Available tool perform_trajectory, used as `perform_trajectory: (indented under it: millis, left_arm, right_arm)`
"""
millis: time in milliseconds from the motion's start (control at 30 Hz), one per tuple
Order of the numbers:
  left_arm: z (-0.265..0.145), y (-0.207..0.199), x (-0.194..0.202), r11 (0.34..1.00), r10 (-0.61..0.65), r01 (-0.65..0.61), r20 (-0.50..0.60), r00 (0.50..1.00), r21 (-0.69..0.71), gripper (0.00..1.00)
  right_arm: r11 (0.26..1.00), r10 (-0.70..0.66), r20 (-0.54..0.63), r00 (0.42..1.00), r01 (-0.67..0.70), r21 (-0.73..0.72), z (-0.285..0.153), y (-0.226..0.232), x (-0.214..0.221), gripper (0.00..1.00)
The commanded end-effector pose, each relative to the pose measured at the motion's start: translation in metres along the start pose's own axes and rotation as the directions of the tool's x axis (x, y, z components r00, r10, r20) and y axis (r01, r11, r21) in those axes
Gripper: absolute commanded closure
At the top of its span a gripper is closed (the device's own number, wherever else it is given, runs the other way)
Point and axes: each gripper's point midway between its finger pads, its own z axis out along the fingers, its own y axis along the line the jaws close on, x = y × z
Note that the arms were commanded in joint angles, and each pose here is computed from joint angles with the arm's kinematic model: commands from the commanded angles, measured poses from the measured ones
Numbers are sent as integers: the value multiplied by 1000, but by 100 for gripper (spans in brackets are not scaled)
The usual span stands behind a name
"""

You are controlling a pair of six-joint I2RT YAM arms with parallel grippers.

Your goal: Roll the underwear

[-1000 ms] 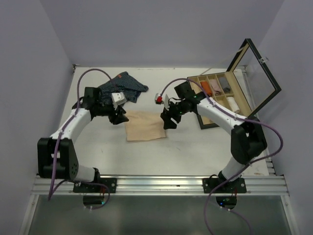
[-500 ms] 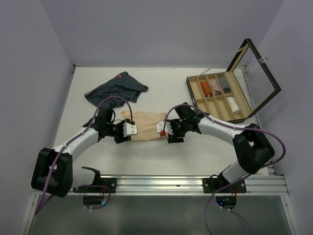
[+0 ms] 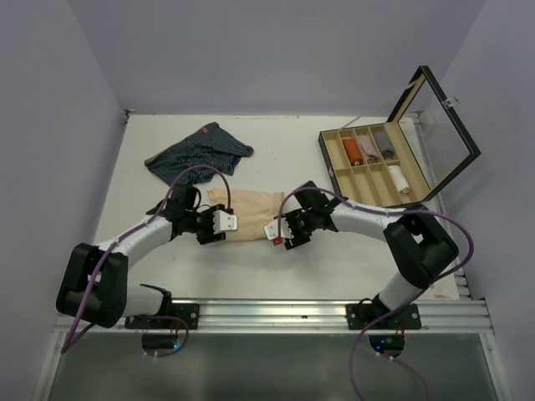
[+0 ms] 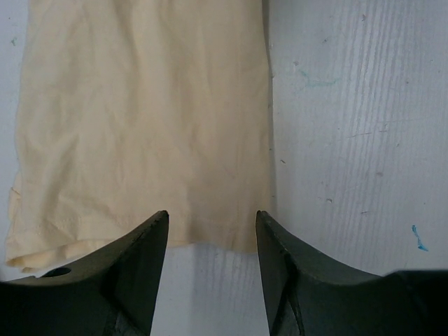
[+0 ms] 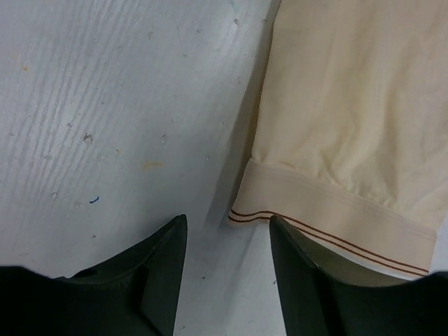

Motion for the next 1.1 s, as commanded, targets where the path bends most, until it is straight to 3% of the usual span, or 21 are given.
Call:
perform_trajectory:
  millis: [0, 100, 300, 433, 667, 700, 800, 833, 900, 967, 1067]
  left_arm:
    - [2, 7, -6, 998, 55, -55, 20, 998, -6, 44]
    - [3, 2, -7, 998, 57, -58, 29, 998, 18, 44]
    - [3, -10, -4, 992, 95, -96, 13, 995, 85, 43]
    - [5, -12, 1, 987, 128, -128, 7, 992, 97, 42]
    - [19, -5, 15, 985, 119, -112, -51, 992, 131, 46]
    - [21, -5, 16, 984, 117, -107, -64, 991, 140, 48]
    - [25, -8, 29, 978, 103, -77, -128, 986, 196, 68]
    - [26, -7, 31, 975, 101, -70, -137, 985, 212, 80]
    - [23, -8, 29, 975, 96, -64, -140, 986, 215, 93]
    - [19, -4, 18, 980, 79, -56, -112, 991, 191, 100]
    - [9, 5, -7, 986, 38, -28, -55, 998, 162, 100]
  right_arm:
    - [998, -59, 26, 998, 59, -12, 6, -9, -8, 47]
    - [998, -53, 7, 999, 53, -30, 12, -13, -5, 59]
    - [994, -55, -46, 997, 51, -98, 18, -12, 5, 71]
    - [992, -65, -67, 996, 58, -110, 19, -8, 11, 97]
    - [992, -43, -58, 997, 36, -121, 20, -8, 8, 100]
    - [993, -39, -55, 998, 33, -115, 19, -12, 6, 100]
    - [995, -4, -48, 999, -1, -105, 17, -20, 0, 100]
    - [995, 24, -48, 999, -29, -99, 16, -22, -1, 100]
    - [994, 65, -34, 997, -68, -89, 9, -31, -5, 100]
    - [985, 138, -26, 990, -140, -97, 1, -32, -10, 100]
    - [966, 236, 11, 972, -233, -112, -20, -41, -25, 100]
